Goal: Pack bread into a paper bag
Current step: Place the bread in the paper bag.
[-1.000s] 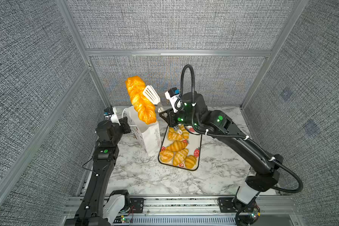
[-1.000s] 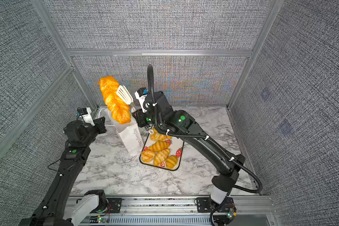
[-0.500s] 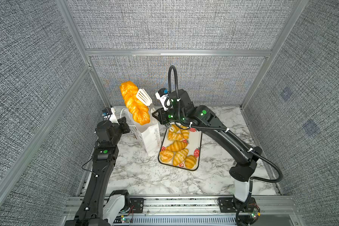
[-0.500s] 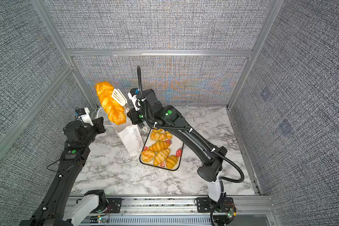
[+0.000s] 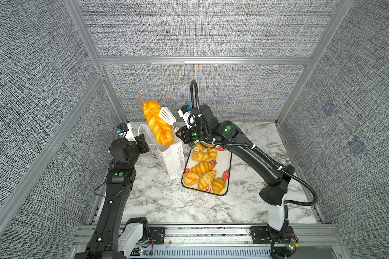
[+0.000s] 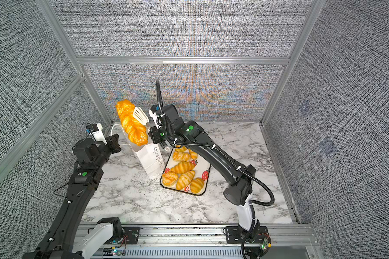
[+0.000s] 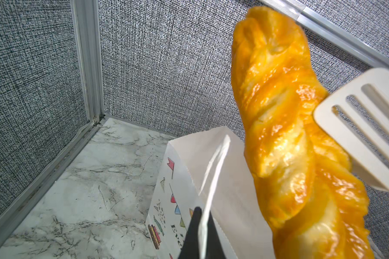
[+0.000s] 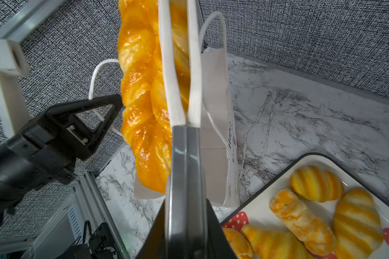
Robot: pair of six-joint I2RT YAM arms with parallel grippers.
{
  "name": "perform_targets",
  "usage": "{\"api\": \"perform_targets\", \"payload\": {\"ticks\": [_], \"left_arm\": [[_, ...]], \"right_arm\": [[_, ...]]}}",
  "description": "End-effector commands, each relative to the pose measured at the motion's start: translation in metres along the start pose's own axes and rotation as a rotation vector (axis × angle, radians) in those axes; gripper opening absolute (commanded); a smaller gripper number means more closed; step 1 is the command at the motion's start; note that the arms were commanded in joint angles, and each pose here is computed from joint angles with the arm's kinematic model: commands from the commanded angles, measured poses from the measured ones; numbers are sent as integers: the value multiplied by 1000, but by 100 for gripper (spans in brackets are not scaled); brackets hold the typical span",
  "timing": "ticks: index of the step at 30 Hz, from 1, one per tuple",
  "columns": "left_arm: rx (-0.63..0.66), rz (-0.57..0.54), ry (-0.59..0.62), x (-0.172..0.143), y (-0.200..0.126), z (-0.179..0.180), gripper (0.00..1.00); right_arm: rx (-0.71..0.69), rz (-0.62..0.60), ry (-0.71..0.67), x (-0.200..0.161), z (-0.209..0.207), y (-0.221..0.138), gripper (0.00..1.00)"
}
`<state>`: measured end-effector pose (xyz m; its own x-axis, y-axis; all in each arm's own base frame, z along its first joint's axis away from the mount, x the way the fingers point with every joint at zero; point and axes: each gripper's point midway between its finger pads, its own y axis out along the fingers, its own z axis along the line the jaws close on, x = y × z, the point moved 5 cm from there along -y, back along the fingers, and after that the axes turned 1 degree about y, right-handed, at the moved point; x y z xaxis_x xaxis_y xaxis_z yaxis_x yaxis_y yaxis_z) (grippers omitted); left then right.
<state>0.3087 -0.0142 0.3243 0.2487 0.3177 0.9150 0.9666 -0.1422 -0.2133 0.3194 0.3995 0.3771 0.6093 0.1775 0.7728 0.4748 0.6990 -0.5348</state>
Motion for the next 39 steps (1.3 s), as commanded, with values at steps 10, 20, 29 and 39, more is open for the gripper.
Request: {"api": "perform_targets", "payload": {"ticks": [10,20,29,39], "left_arm": [[9,-1,-5,2,0,1,0],[9,3,-6,1,1,1,0],[10,-1,-4,1,0,1,0],[12,0,-3,1,1,2,0]], "right_arm": [[-6,6,15,-3,-9,8,21],[-20,54,27,-25,-16,11,21],[-9,64,32,-32,-12,9,23],[-3,63,28,-35,-6,6,36]]}}
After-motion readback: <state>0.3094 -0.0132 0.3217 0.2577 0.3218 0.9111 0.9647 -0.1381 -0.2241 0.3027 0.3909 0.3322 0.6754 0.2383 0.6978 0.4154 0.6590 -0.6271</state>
